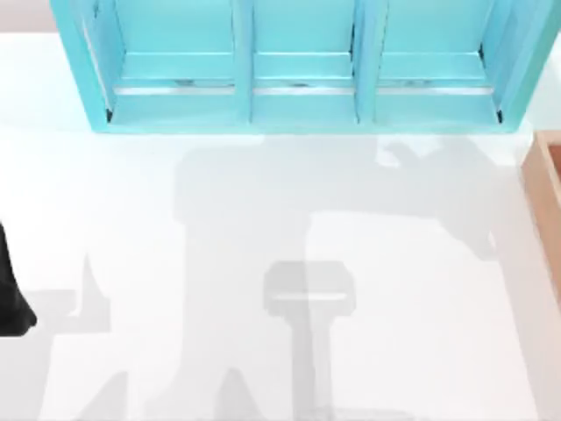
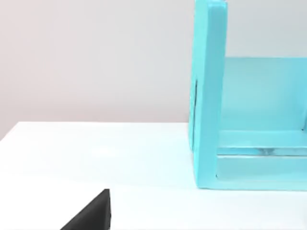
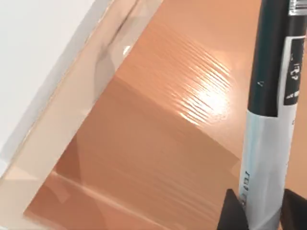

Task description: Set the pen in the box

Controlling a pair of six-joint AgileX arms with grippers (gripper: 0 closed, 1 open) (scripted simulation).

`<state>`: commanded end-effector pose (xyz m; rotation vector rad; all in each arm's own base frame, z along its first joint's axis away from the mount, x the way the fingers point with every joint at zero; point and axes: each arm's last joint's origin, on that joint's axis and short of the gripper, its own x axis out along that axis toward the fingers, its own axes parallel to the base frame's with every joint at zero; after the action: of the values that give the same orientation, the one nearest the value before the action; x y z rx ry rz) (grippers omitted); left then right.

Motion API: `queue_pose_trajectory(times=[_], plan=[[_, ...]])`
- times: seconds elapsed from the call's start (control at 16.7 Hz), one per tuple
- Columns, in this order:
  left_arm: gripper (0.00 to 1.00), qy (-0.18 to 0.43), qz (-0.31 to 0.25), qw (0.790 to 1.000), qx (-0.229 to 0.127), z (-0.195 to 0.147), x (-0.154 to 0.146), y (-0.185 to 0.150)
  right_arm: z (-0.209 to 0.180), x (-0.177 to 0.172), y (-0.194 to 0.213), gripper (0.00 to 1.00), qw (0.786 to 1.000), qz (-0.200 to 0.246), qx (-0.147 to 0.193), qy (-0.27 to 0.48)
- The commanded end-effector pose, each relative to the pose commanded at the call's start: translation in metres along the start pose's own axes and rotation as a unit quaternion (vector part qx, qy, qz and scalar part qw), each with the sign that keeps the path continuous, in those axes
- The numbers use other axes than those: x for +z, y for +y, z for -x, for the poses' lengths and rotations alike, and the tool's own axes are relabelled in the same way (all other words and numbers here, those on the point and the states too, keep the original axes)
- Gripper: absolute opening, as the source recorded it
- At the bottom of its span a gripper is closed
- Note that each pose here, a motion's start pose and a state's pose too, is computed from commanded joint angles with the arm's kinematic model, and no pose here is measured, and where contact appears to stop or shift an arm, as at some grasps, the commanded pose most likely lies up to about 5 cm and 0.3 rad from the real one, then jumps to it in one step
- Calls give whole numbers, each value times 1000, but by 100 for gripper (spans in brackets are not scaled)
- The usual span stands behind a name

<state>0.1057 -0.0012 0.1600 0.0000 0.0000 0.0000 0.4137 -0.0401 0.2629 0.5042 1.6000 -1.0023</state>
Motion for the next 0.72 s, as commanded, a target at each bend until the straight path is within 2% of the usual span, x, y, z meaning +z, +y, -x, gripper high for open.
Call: queue_pose_trajectory(times=[0.18, 0.36, 0.48, 0.72], plan=[[100, 0, 0, 1000, 0, 0, 0, 0, -24, 37, -32, 0, 986, -164, -12, 41], [100, 0, 0, 1000, 0, 0, 0, 0, -43, 59, -53, 0, 963, -260, -14, 70], [100, 0, 0, 1000, 0, 0, 0, 0, -49, 66, -58, 0, 954, -288, -13, 79], [100, 0, 0, 1000, 0, 0, 0, 0, -50, 66, -59, 0, 953, -291, -13, 80]])
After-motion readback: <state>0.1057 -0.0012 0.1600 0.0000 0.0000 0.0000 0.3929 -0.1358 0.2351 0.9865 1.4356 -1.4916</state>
